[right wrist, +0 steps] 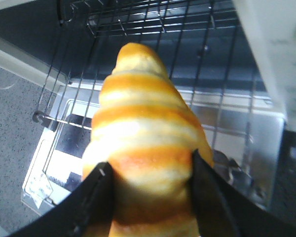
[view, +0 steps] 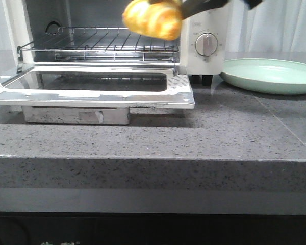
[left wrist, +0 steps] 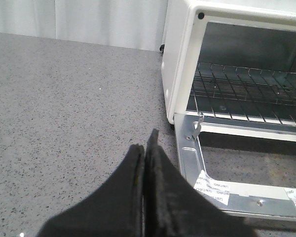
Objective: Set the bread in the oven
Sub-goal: 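Carry the croissant with the right gripper into the open oven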
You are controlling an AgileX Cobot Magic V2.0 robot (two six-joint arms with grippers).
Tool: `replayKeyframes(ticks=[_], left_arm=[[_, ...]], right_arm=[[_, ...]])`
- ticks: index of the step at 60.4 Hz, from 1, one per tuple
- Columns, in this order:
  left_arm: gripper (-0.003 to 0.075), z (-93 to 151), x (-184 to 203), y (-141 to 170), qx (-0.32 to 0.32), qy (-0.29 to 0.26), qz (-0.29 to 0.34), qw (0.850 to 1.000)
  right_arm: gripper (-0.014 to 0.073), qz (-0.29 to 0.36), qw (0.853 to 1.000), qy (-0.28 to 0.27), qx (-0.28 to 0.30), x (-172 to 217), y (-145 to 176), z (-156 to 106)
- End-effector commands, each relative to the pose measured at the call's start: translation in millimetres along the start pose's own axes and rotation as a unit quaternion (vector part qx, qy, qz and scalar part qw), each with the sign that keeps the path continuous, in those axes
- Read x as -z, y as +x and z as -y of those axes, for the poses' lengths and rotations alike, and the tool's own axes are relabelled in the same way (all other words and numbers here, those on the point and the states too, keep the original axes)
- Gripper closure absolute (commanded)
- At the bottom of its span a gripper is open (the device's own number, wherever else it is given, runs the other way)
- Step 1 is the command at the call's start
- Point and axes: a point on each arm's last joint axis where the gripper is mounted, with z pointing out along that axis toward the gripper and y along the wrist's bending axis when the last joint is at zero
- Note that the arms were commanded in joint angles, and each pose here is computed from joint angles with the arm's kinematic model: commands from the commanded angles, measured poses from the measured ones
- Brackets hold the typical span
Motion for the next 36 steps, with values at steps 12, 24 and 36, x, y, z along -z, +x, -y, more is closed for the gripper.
replayKeyframes(ticks=[12,24,36], left_arm=[[0.0741,0,2,-16,0.008,-0.003,0.050,0.999],[0.0741,0,2,-16,0.008,-0.003,0.050,0.999],[0.0741,0,2,-16,0.008,-0.003,0.050,0.999]], right_arm=[[0.0564,0.059,0.997,-0.047,0.001,-29,-39,-29],[0.0502,0.070,0.996,-0.047,-0.001,-42,-44,-27],[0.0228,0.064,0.997,-0.045,-0.002,-45,-42,-26]])
